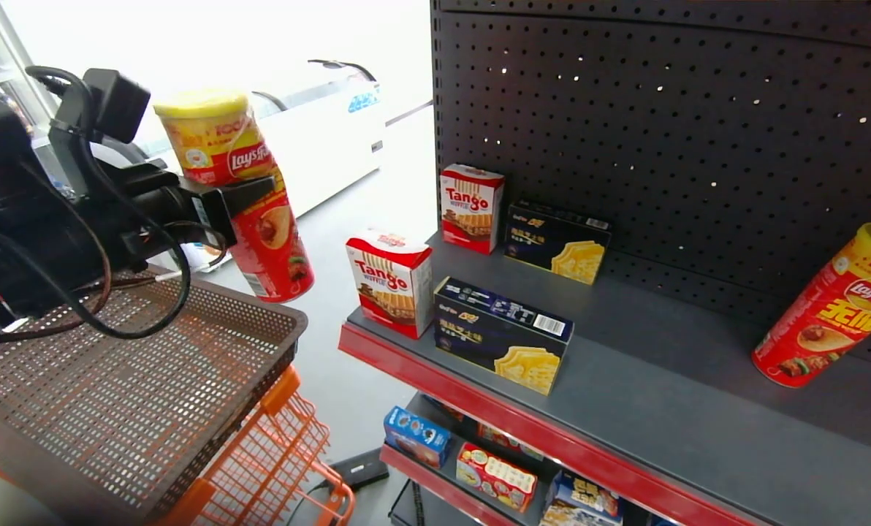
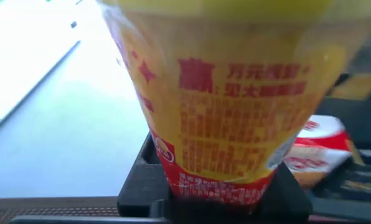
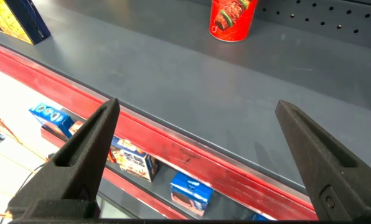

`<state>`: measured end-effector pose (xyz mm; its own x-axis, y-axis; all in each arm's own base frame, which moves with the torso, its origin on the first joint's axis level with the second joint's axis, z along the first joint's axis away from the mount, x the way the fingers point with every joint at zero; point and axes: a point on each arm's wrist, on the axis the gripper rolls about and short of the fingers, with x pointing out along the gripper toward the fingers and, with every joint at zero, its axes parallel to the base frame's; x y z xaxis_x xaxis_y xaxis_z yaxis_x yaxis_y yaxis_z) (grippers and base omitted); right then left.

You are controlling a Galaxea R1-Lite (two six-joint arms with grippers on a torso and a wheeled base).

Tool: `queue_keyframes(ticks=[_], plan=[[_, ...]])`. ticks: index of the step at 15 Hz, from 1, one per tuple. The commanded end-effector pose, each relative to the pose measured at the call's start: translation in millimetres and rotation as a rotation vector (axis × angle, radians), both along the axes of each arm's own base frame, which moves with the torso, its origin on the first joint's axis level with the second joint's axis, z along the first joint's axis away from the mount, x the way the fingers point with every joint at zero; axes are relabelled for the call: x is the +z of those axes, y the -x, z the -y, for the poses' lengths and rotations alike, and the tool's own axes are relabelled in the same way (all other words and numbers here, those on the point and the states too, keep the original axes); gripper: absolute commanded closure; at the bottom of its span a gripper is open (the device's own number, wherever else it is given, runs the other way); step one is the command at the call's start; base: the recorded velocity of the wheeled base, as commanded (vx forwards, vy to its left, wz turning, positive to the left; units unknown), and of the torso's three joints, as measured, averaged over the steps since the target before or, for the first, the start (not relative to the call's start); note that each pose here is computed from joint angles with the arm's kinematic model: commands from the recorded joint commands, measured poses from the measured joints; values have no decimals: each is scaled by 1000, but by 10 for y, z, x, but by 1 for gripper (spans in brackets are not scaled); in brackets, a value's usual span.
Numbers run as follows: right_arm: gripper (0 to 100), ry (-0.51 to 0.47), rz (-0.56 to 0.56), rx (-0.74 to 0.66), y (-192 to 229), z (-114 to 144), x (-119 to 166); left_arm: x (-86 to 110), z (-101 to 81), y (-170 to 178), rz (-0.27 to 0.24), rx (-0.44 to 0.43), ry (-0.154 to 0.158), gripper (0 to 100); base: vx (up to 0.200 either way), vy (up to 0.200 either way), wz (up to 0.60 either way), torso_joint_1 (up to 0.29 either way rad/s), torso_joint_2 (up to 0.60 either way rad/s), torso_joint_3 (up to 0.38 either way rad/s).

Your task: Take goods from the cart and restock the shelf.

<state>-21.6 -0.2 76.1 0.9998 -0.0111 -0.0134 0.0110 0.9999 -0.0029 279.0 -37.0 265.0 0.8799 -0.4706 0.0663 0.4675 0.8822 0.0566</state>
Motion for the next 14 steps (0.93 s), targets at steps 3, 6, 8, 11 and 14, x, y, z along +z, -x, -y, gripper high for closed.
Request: queue_keyframes(ticks=[3,6,8,11,14], plan=[[0,0,1,0,0,0,1,111,58,204,30,-171,-6,100,0,0,0,0,0,0],[0,0,1,0,0,0,1,230,146,208,61,-258,-6,100,0,0,0,0,0,0],[0,0,1,0,0,0,1,330,297,244,95,-307,-1,100,0,0,0,0,0,0],[0,0,1,0,0,0,1,222,427,296,65,-369,-9,100,0,0,0,0,0,0],[0,0,1,0,0,0,1,25,513,332,24,-406,-22,100,0,0,0,0,0,0]])
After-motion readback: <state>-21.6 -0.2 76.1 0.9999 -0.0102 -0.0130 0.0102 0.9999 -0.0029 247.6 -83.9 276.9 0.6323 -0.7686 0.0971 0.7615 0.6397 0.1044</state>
